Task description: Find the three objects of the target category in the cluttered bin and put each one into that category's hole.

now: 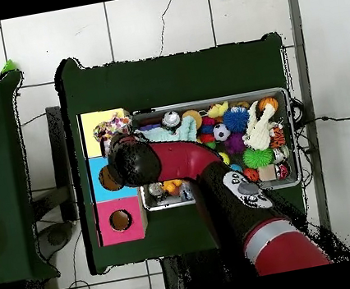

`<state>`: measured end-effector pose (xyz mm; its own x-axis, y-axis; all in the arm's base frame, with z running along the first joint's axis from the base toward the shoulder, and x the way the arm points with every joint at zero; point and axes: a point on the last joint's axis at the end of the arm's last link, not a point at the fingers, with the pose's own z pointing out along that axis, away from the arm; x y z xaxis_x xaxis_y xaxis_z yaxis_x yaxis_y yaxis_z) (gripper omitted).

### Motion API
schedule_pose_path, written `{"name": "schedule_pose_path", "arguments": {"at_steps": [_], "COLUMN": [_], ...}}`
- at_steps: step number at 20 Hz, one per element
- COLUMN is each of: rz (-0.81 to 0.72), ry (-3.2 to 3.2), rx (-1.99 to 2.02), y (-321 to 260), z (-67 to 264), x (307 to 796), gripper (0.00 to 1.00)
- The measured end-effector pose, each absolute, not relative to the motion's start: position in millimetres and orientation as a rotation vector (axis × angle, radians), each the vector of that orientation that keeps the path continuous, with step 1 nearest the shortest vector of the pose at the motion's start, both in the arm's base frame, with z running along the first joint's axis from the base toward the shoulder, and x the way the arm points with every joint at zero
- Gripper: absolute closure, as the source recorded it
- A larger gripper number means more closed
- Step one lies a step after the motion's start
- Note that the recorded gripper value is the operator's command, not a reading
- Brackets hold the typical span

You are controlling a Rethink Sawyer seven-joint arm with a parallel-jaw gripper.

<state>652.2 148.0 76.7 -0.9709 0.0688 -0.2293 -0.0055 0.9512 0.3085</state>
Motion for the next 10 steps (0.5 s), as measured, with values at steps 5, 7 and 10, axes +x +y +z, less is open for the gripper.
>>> {"name": "schedule_pose_path", "arguments": {"at_steps": [5,7,10], "rz": [0.468,0.473,0.479], "ry": [2.871,2.87,2.867], "rx": [0.02,0.019,0.029], "y": [169,175,180], "z": [76,77,78], "x": [649,649,650], "gripper": [1.0,1.0,1.0]}}
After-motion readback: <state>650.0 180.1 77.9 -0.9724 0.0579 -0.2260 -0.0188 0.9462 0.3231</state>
